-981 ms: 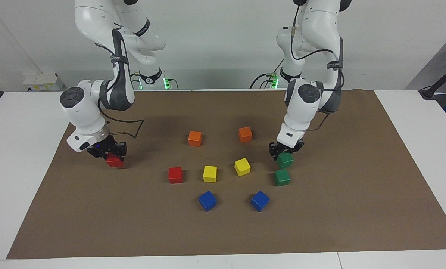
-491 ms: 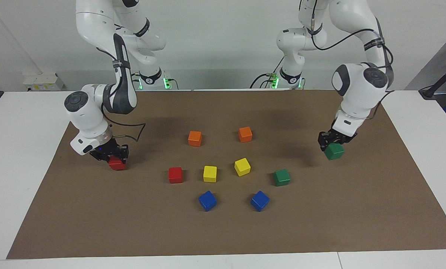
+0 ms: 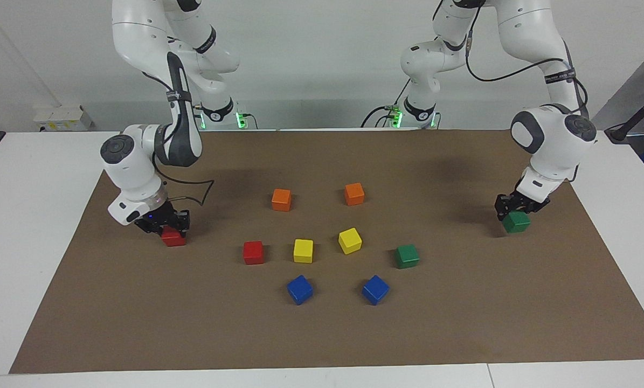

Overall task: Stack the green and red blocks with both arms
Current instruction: 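Carry the green block to the table edge while the right gripper carries the red block, then reach the second green block with the left gripper while the right gripper grasps red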

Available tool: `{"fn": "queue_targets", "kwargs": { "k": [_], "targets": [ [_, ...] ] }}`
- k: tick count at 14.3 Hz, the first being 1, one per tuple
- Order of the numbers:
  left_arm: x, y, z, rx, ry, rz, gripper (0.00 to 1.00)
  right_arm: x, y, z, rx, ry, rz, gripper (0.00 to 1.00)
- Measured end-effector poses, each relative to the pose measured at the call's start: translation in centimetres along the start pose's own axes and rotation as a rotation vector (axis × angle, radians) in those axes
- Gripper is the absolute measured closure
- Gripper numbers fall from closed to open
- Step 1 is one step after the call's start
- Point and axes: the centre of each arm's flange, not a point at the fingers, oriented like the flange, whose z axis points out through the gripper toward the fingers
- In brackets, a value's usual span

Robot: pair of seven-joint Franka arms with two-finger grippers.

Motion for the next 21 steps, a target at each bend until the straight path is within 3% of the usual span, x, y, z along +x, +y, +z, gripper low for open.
{"fn": "queue_targets", "kwargs": {
  "k": [2,6,10,12,13,14,16,17,21],
  "targets": [
    [-0.2,-0.6,0.7,-0.002,-0.009,0.001,0.44,-0.1,0.0,0.1,0.000,-0.002,0.001,0.37],
    [-1.0,-1.4,2.9,0.000,-0.005,-0.012,0.44,0.1,0.2,-1.0,0.004,-0.029,0.003,0.00],
    [-1.0,-1.6,3.4,-0.002,-0.006,-0.016,0.44,2.1,-0.7,-9.6,0.009,-0.065,0.023,0.00],
    [-1.0,-1.6,3.4,-0.002,-0.006,-0.015,0.44,4.0,-4.4,-14.7,0.003,-0.060,0.063,0.00],
    [-1.1,-1.6,3.5,-0.002,-0.007,-0.014,0.40,4.9,-7.5,-16.1,-0.010,-0.050,0.081,0.00],
    [-1.1,-1.5,3.6,-0.004,-0.013,-0.013,0.28,5.6,-11.2,-16.8,-0.022,-0.038,0.102,0.00],
    [-1.1,-1.5,3.4,-0.011,-0.035,0.010,0.04,6.6,-16.9,-16.2,-0.023,-0.031,0.126,0.00],
    [-0.7,-1.6,2.7,-0.017,-0.053,0.024,0.00,7.1,-18.6,-15.3,-0.024,-0.035,0.128,0.00],
    [4.0,-0.2,-6.0,-0.031,-0.066,0.067,0.00,9.7,-19.8,-10.3,-0.010,0.002,0.131,0.00]
  ]
}}
